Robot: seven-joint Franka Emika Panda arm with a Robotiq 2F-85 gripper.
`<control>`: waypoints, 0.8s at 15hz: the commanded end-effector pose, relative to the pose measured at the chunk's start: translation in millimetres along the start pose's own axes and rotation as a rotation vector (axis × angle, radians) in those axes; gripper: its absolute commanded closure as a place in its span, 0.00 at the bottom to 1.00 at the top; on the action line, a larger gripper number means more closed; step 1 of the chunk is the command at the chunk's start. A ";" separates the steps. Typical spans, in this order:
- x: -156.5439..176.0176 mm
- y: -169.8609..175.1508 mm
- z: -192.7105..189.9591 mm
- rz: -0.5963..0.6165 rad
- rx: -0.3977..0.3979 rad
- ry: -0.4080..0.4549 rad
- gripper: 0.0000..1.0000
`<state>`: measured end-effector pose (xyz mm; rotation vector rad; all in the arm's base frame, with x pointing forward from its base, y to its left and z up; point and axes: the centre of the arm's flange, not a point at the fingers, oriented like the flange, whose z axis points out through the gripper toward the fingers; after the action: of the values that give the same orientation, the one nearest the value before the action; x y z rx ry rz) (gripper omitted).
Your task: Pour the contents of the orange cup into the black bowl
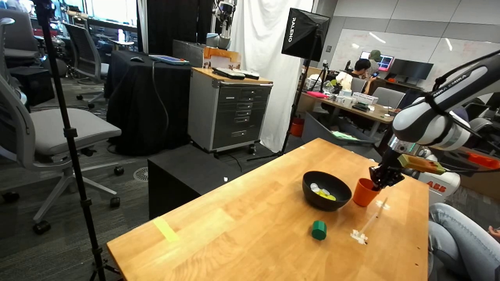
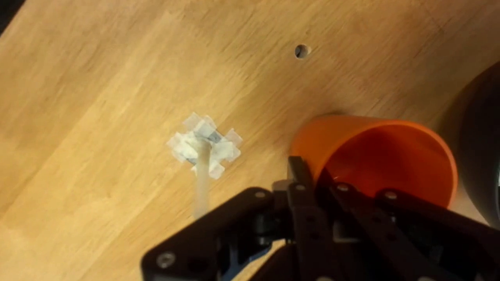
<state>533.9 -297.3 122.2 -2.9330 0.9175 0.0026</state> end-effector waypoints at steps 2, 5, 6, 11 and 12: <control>-2.8 2.1 14.0 -0.013 0.046 0.008 0.55; -4.5 2.6 17.5 -0.017 0.061 -0.007 0.31; -5.2 3.6 15.5 -0.018 0.069 -0.011 0.23; -14.1 14.7 -1.8 -0.044 0.114 -0.014 0.00; -17.2 18.4 -5.7 -0.052 0.125 -0.007 0.00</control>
<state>526.0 -299.4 106.4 -2.8757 0.8617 -0.0124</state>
